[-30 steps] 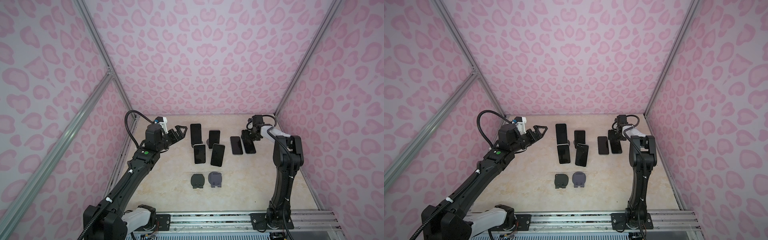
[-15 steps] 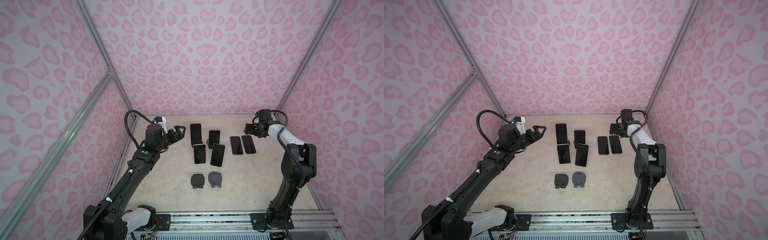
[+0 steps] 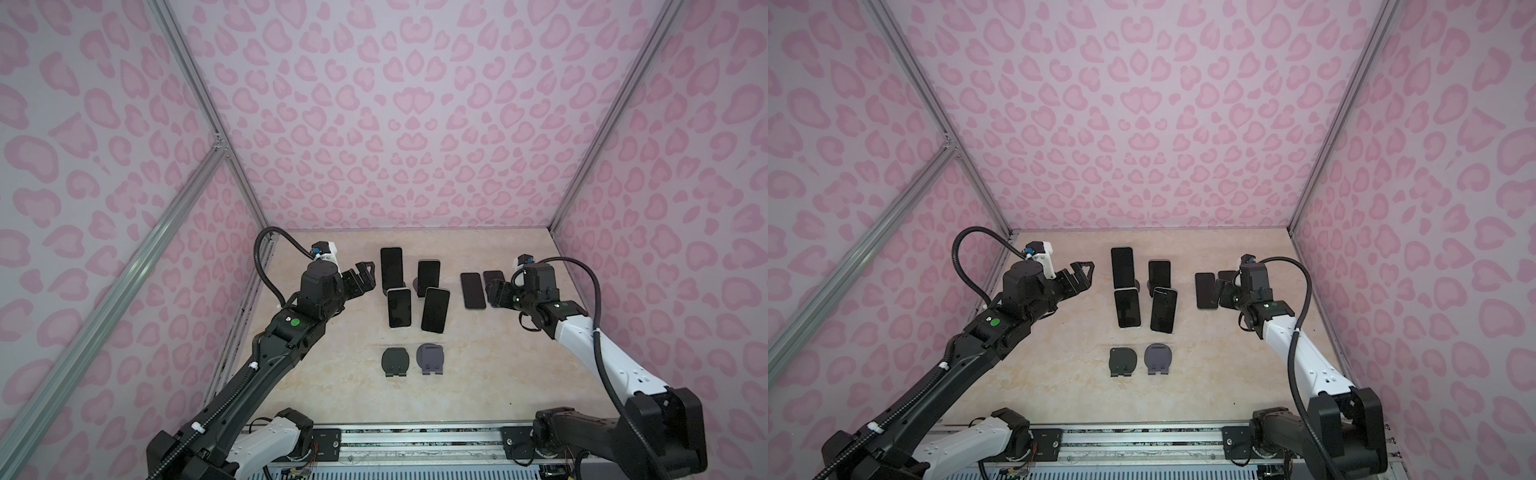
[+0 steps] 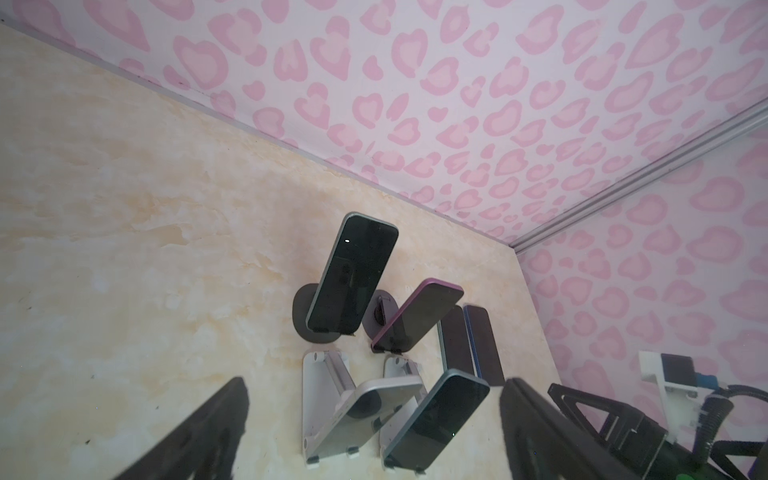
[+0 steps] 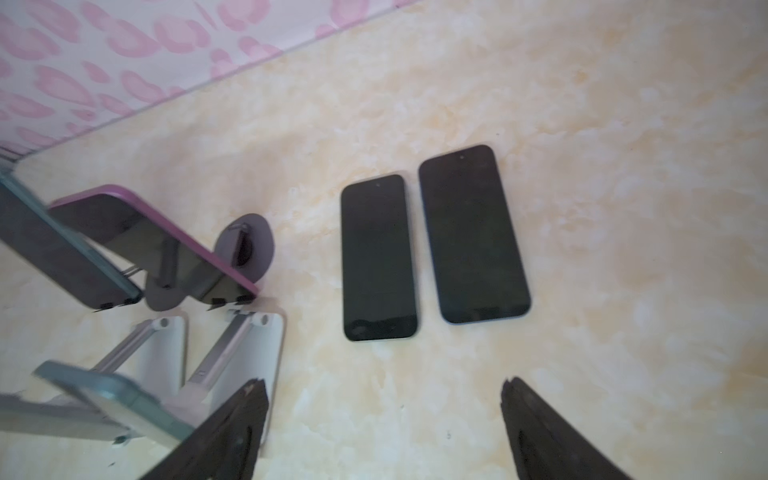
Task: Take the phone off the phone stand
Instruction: 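Raise the right gripper back while the left gripper swings toward the stands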
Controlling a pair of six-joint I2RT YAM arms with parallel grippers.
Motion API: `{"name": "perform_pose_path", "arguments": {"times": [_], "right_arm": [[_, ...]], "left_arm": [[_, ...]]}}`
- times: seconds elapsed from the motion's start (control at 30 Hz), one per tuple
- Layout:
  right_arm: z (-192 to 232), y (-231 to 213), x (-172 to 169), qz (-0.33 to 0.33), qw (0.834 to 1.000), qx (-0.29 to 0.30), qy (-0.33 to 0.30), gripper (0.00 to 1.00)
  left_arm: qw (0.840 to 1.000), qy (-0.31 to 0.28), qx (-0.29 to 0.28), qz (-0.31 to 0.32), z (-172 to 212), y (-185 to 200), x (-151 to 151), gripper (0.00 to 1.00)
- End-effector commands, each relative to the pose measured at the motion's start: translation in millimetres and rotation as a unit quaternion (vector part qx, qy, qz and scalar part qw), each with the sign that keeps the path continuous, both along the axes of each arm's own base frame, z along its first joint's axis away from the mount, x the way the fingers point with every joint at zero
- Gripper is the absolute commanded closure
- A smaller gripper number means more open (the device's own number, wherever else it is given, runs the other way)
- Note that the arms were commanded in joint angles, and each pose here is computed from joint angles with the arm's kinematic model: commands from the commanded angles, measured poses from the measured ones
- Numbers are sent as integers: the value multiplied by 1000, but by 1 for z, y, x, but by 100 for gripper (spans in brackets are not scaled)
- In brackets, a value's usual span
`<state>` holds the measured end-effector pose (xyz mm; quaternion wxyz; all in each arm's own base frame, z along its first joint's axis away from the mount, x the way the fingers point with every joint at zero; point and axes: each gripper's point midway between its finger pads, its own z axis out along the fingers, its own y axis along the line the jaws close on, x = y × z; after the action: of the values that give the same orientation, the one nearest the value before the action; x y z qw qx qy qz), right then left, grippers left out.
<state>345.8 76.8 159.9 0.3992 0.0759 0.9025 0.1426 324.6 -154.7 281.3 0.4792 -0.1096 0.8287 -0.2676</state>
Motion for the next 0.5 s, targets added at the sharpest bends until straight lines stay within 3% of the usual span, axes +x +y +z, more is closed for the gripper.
{"name": "perform_pose_path", "arguments": {"times": [0.0,0.27,0.47], "right_arm": [[18,12,-7,-8,997,-5,-81,9],[1,8,-29,-11,994,-7,-110,8],[-6,1,-34,-24,994,-18,-105,8]], "left_arm": [[998,37,41,16,-25,10,-21,2],[990,79,98,62,-69,34,-68,2],[988,88,127,32,-83,15,-93,3]]}}
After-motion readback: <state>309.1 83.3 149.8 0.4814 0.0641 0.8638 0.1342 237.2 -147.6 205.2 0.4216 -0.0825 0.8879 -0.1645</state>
